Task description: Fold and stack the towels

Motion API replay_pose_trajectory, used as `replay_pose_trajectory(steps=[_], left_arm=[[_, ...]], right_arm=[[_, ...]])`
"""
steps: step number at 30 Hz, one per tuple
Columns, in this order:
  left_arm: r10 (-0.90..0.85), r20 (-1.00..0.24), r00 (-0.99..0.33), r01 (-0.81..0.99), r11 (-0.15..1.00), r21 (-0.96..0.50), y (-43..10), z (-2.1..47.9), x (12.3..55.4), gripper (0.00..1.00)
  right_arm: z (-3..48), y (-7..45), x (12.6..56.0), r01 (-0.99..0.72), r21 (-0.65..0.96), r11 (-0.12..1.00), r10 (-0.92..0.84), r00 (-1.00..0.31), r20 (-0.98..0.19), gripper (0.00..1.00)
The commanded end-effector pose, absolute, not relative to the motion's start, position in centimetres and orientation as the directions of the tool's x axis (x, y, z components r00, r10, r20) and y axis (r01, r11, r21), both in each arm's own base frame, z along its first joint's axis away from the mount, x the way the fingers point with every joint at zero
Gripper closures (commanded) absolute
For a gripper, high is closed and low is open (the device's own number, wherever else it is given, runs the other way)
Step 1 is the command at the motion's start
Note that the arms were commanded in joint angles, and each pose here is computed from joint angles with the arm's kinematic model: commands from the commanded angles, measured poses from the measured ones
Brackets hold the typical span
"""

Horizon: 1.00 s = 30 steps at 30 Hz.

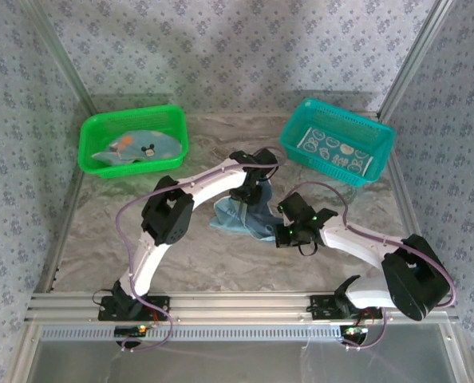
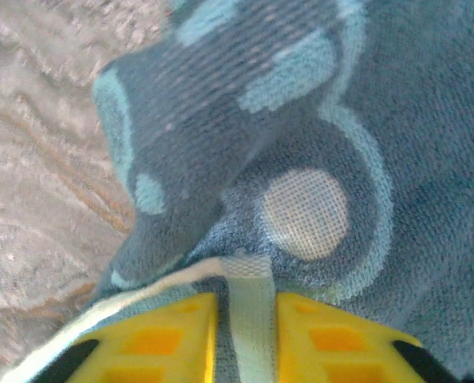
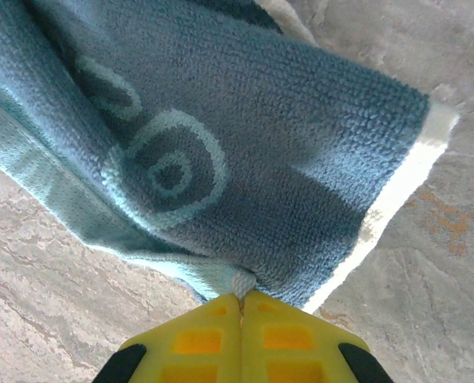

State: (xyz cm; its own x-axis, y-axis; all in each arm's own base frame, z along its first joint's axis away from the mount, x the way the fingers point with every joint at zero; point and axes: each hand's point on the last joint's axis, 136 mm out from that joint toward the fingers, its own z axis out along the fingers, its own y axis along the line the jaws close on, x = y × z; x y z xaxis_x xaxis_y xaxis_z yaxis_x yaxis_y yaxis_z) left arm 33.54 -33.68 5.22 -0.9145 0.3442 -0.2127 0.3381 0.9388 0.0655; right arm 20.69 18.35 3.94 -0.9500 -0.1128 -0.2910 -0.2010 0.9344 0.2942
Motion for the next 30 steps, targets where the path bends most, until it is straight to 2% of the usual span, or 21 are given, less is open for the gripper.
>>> replay_pose_trajectory(steps=[1, 4, 9, 15, 21, 25, 30], left_arm=[[0.346, -0.221, -0.912, 0.329, 0.938, 0.111, -33.2, 6.0, 33.9, 0.86], [0.331, -0.256, -0.908, 0.307, 0.943, 0.13, -32.7, 7.4, 34.3, 1.0], [0.258, -0.35, -0.901, 0.229, 0.966, 0.123, -31.1, 11.7, 35.0, 1.0], [0.042, -0.51, -0.859, 0.055, 0.998, -0.011, -27.4, 20.0, 36.0, 1.0], [-0.187, -0.67, -0.719, -0.055, 0.975, -0.213, -23.6, 29.1, 36.9, 1.0], [-0.331, -0.735, -0.593, -0.079, 0.931, -0.356, -21.4, 35.2, 38.0, 1.0], [-0.393, -0.779, -0.488, -0.09, 0.91, -0.404, -19.3, 40.2, 39.4, 1.0]], right_arm=[[4.4, 18.1, 21.1, -0.185, 0.291, 0.939, -0.091, -0.946, -0.31, 1.0], [4.9, 18.2, 21.3, -0.187, 0.29, 0.939, -0.09, -0.944, -0.319, 1.0], [7.7, 18.3, 22.6, -0.197, 0.276, 0.941, -0.084, -0.923, -0.375, 1.0], [14.3, 18.4, 25.9, -0.242, 0.232, 0.942, -0.091, -0.85, -0.519, 1.0], [23.2, 18.6, 30.8, -0.299, 0.171, 0.939, -0.093, -0.698, -0.71, 1.0], [30.1, 18.5, 35.0, -0.325, 0.147, 0.934, -0.056, -0.54, -0.84, 1.0], [37.7, 18.1, 40.0, -0.339, 0.126, 0.932, 0.001, -0.347, -0.938, 1.0]])
